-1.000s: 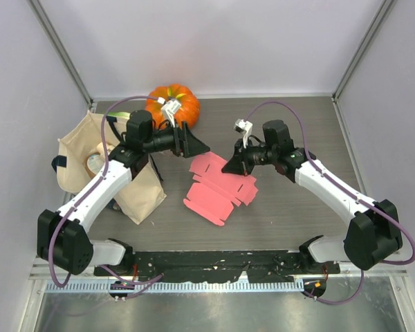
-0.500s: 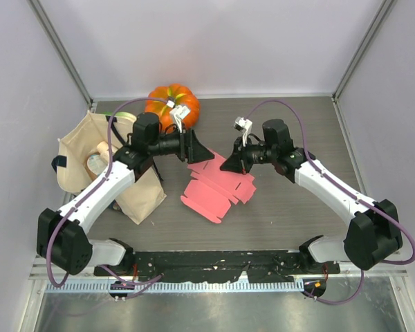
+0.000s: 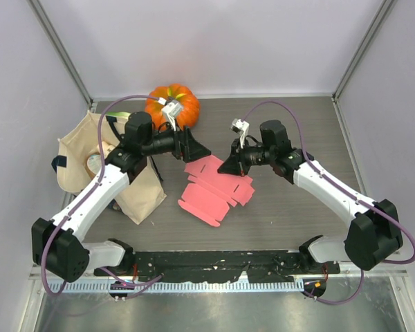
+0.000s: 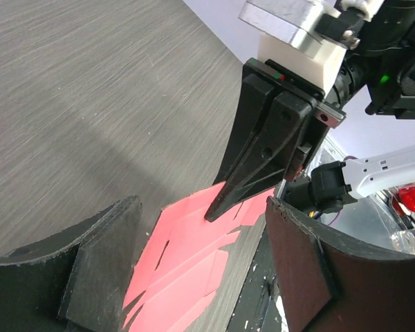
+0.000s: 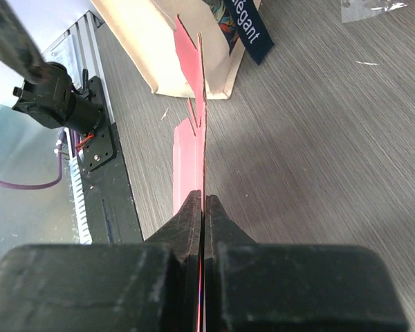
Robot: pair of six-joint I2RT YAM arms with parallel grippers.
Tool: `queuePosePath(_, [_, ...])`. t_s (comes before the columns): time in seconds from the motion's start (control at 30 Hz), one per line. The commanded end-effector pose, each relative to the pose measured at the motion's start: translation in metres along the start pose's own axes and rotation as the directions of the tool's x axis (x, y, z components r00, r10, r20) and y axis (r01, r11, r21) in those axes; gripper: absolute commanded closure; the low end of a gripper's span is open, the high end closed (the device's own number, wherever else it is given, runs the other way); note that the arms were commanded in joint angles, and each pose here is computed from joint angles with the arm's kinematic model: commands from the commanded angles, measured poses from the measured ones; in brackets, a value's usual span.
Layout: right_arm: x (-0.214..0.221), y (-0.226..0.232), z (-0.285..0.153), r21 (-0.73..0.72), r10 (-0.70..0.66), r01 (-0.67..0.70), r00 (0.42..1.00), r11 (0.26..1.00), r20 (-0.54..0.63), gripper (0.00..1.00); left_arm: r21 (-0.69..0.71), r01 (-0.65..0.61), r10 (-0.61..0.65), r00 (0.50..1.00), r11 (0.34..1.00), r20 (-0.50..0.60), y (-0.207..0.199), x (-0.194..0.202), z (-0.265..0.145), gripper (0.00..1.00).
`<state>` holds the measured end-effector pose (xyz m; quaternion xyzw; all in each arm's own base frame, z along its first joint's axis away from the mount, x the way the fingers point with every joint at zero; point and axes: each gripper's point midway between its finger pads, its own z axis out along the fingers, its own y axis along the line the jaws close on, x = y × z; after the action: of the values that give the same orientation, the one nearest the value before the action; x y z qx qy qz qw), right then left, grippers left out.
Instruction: Fold the paper box
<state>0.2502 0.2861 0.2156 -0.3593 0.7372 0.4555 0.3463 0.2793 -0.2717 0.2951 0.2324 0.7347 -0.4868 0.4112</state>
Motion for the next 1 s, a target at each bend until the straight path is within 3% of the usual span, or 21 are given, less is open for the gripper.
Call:
queuePosePath(0.0, [-0.039, 0.024, -0.008, -0.035, -0.102, 0.106, 0.990, 0.994, 0.103, 0.99, 0.034, -0.023, 0.022, 1.000, 0.999, 0.022, -0.010, -0.011, 0.000, 0.24])
queuePosePath(0.2, [-0.047, 0.027, -0.009, -0.025, -0.115, 0.119, 0.985, 0.993, 0.128, 0.99, 0.071, -0.035, 0.035, 0.999, 0.997, 0.010, -0.018, -0.009, 0.002, 0.30])
queuePosePath(0.53, [-0.058, 0.013, -0.005, 0.048, -0.071, 0.064, 0.984, 0.997, 0.164, 0.99, 0.127, -0.043, 0.044, 0.999, 0.991, -0.009, -0.032, -0.003, 0.004, 0.53])
queuePosePath(0.67, [-0.071, 0.010, 0.000, 0.070, -0.049, 0.035, 0.975, 0.997, 0.216, 0.99, 0.154, -0.045, 0.048, 0.999, 0.987, -0.016, -0.041, 0.004, 0.009, 0.55])
queuePosePath(0.87, [-0.083, 0.018, -0.002, 0.046, -0.021, 0.008, 0.961, 0.999, 0.275, 0.99, 0.201, 0.016, 0.007, 0.994, 0.979, -0.113, -0.051, 0.029, 0.029, 0.57])
queuePosePath(0.97, [-0.075, 0.010, -0.003, 0.092, -0.027, 0.005, 0.969, 0.996, 0.247, 0.99, 0.157, -0.042, 0.054, 0.996, 0.987, -0.074, -0.051, 0.019, 0.020, 0.53])
